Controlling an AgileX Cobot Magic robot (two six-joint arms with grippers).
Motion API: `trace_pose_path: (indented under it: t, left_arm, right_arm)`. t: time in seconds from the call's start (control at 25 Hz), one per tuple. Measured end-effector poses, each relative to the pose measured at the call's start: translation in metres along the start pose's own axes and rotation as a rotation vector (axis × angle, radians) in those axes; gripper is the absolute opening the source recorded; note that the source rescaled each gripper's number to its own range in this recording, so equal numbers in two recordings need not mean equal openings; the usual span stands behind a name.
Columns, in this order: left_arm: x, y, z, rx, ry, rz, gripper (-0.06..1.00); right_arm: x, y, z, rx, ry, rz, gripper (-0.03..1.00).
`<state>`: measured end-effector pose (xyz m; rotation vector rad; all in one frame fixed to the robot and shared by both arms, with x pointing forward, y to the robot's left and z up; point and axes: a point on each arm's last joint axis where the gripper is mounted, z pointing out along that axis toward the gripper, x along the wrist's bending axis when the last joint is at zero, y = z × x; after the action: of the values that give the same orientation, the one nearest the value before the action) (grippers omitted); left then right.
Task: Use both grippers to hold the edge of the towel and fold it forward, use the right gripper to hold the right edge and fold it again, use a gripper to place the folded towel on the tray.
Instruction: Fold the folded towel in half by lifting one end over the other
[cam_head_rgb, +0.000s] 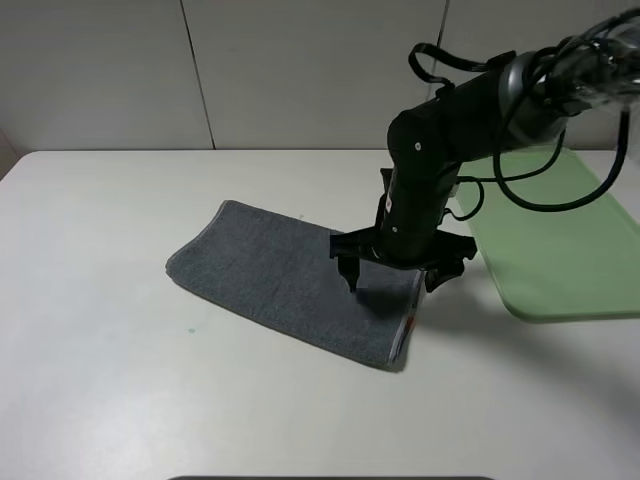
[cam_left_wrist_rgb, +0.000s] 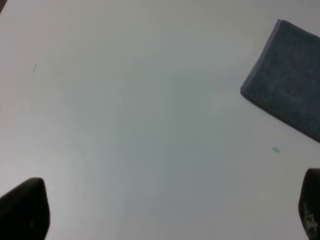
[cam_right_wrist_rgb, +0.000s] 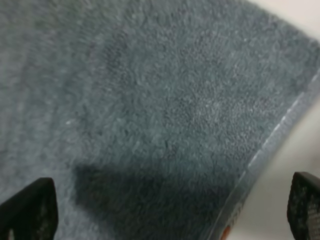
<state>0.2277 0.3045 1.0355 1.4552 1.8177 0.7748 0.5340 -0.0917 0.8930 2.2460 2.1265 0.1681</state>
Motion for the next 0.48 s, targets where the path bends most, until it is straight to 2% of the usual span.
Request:
trace_pose_path:
  t: [0.2,0.48]
  left_arm:
    - [0.0,0.0,0.0,0.001,0.0,0.0,1.0]
    - [0.0,0.0,0.0,0.001,0.0,0.0,1.0]
  right_arm:
    - [-0.002,-0.001,0.017,0.024,-0.035,-0.014,1.0]
    - [-0.001,-0.001,0.025,0.021,-0.035,-0.017,1.0]
